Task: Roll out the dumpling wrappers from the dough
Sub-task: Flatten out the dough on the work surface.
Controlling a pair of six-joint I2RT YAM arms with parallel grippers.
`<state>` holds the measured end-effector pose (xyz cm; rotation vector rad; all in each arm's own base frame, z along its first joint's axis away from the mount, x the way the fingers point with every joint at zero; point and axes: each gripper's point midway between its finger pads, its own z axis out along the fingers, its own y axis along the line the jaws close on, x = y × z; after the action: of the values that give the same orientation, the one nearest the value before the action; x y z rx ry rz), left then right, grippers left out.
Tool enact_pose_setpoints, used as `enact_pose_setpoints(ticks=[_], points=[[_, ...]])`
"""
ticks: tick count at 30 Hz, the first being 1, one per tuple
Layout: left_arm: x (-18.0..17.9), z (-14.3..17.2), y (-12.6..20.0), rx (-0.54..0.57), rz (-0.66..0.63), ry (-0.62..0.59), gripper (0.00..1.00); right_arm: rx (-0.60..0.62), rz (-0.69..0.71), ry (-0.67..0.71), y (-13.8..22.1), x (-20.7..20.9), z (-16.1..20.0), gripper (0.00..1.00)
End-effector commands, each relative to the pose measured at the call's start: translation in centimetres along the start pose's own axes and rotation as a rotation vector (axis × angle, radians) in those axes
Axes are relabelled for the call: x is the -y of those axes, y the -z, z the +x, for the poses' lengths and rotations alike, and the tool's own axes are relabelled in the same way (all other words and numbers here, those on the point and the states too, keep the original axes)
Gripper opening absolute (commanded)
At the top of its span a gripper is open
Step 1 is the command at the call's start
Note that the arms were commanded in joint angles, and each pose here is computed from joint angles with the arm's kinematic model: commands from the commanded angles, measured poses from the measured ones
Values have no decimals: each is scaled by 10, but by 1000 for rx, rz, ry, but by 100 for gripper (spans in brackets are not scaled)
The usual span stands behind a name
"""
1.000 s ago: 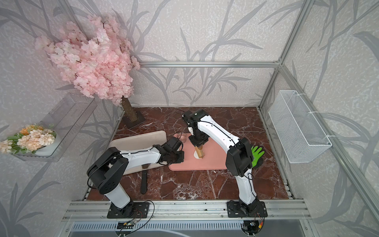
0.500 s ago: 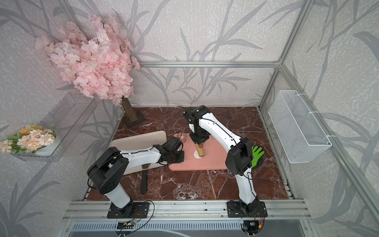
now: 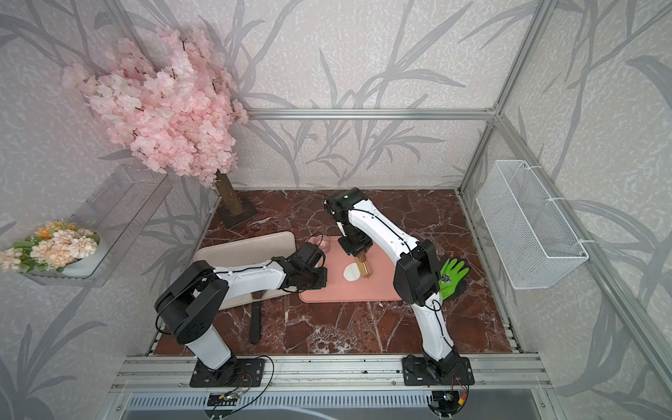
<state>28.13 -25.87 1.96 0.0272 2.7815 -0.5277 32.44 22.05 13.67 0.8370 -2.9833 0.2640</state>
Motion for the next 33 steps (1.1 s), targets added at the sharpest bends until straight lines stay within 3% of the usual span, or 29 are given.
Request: enact_pose_setpoints(ticks=[1,7,12,16,27,33], points=[[-42,49,-16,-165,-149,4,0,-67,-67,31,-24,-19,-3,0],[-42,50,-17,-167,-146,7,0,-36,-21,1,-10,-3,-2,0],[-41,51,-21,-173,-143,5,0,81,21,-72,36,29,3,0],[-38,48,-25,-170,-134,3,0,138,-23,-62,55,18,3,0],[-37,47,-23,-161,-140,7,0,39,-84,8,15,-20,-12,0],[-39,48,-24,-164,-140,3,0,-82,-93,23,-29,-29,-3,0]])
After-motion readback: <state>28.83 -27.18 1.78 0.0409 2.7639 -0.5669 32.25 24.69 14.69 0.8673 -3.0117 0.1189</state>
